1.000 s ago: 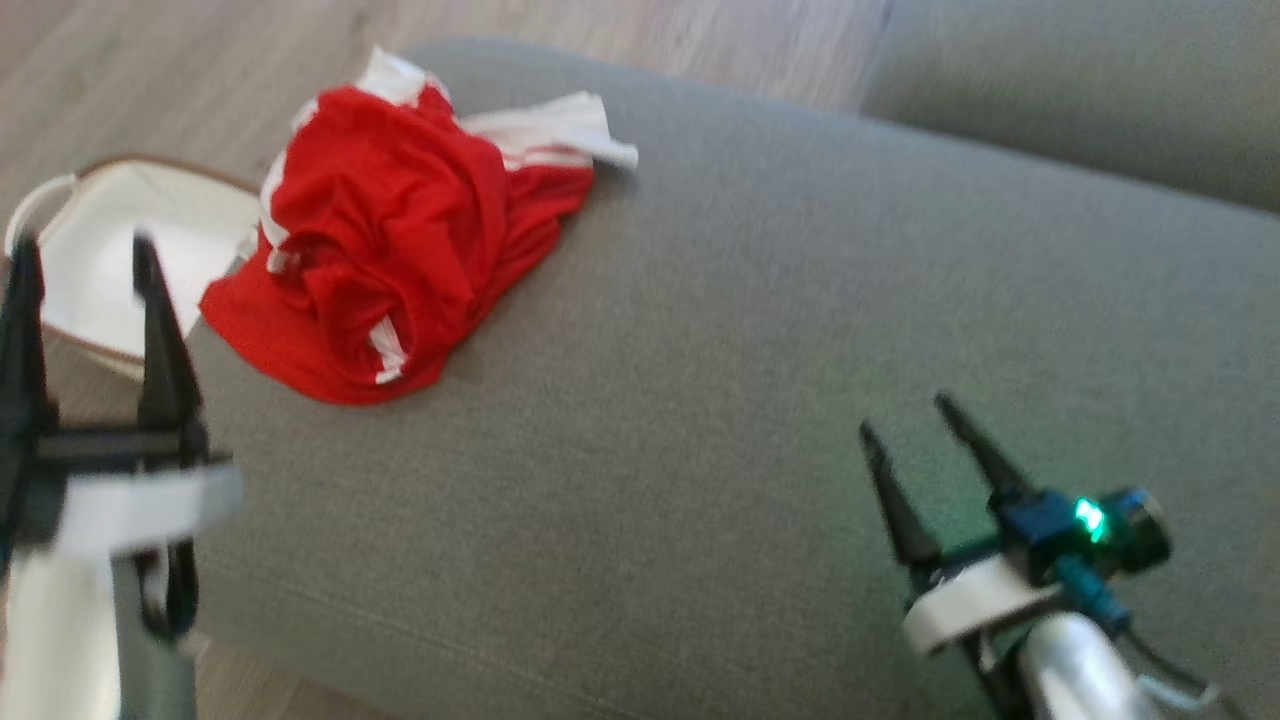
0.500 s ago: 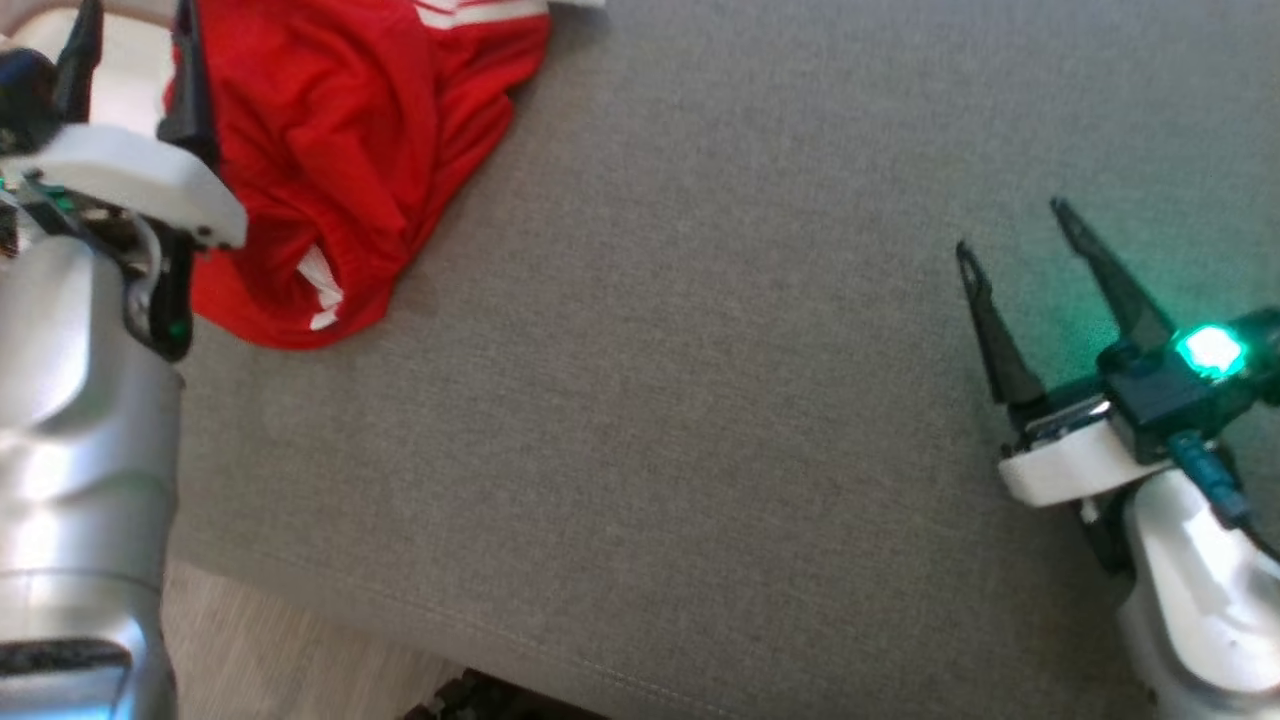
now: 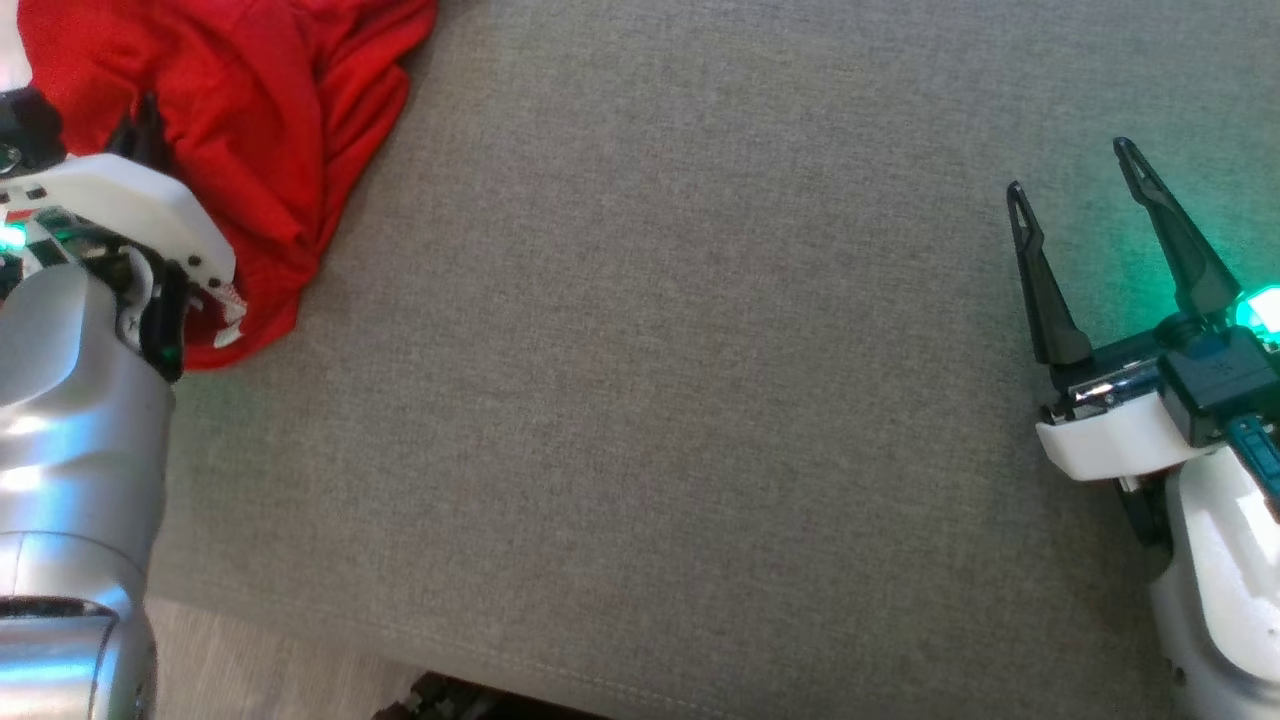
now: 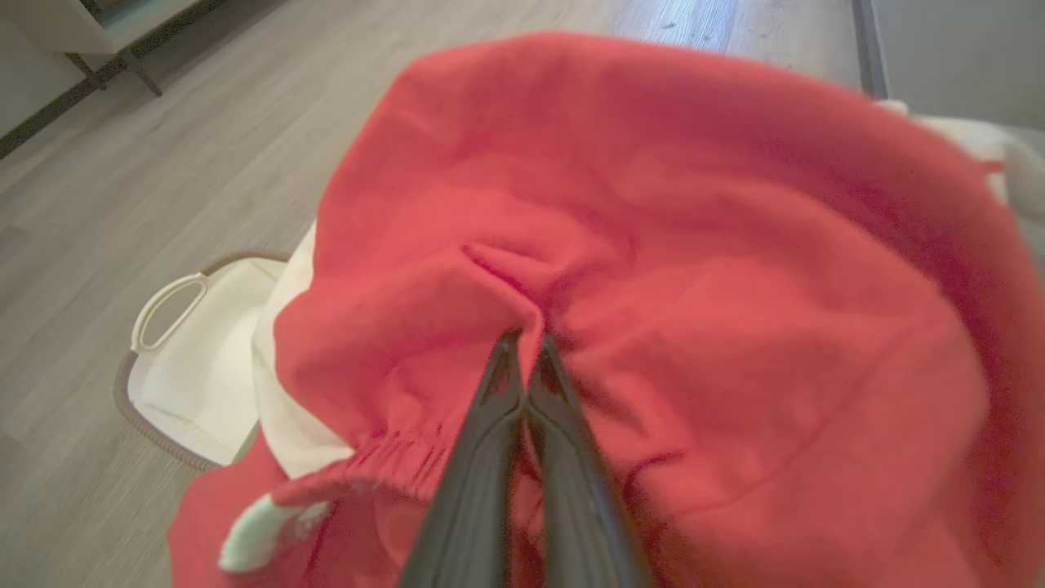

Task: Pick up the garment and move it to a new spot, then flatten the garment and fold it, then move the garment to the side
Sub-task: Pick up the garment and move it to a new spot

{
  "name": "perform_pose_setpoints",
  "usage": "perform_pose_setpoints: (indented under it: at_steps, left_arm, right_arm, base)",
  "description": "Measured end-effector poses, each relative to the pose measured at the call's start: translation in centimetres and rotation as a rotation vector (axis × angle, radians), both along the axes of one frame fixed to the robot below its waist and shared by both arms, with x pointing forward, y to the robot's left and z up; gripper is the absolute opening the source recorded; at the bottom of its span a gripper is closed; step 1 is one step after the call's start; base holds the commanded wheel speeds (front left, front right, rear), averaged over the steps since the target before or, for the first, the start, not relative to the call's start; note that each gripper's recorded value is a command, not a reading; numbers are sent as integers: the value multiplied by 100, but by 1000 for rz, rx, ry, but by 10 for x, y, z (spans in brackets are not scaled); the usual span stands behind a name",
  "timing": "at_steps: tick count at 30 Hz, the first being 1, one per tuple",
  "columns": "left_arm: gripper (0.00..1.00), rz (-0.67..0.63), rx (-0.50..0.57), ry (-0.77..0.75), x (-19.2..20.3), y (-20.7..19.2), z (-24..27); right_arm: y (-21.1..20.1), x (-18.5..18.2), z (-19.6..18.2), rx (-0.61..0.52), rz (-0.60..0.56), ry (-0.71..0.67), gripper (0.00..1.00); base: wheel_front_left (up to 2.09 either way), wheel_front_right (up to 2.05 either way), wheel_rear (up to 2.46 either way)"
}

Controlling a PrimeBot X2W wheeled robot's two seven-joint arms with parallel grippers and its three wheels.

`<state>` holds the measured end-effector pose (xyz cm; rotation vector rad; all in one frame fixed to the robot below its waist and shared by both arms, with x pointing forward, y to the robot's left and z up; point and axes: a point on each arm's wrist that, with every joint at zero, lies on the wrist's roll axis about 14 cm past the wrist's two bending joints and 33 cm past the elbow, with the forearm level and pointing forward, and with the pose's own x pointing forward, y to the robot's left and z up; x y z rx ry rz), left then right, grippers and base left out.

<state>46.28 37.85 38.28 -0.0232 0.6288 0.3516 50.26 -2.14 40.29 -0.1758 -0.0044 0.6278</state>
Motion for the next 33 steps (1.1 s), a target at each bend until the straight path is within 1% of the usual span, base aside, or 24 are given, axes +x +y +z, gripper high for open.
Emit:
perform_pose_setpoints:
  at_steps: [2, 5, 10, 13, 15, 20, 24, 27, 31, 33]
  left_arm:
    - [0, -17, 12, -38, 7, -2, 8]
    - [0, -39, 71, -123, 18, 7, 37]
    - [0, -106, 192, -288, 37, 17, 107]
    - [0, -185, 281, -376, 48, 11, 153]
    - [0, -242, 328, -438, 55, -1, 183]
    - [0, -406, 413, -587, 73, -51, 251]
    - [0, -539, 452, -675, 84, -100, 291]
    - [0, -645, 457, -739, 89, -145, 314]
    - [0, -781, 433, -834, 91, -207, 345]
    - [0, -851, 417, -877, 90, -241, 358]
  right_arm:
    - [-1, 0, 3, 1, -5, -4, 100]
    - [0, -1, 14, 10, -10, -23, 100]
    - [10, -10, 45, 61, -16, -60, 100]
    - [12, -18, 67, 86, -24, -89, 100]
    - [10, -23, 82, 96, -36, -113, 100]
    - [-5, -40, 116, 128, -89, -163, 100]
    - [-32, -62, 120, 123, -162, -155, 100]
    - [-57, -76, 126, 114, -228, -164, 100]
    - [-90, -92, 141, 111, -318, -202, 100]
    - [-108, -100, 150, 126, -369, -220, 100]
  base:
    - [0, 0, 0]
    - [0, 0, 0]
    - [0, 0, 0]
    - [0, 0, 0]
    - [0, 0, 0]
    - [0, 0, 0]
    - [0, 0, 0]
    - [0, 0, 0]
    - [0, 0, 0]
    - [0, 0, 0]
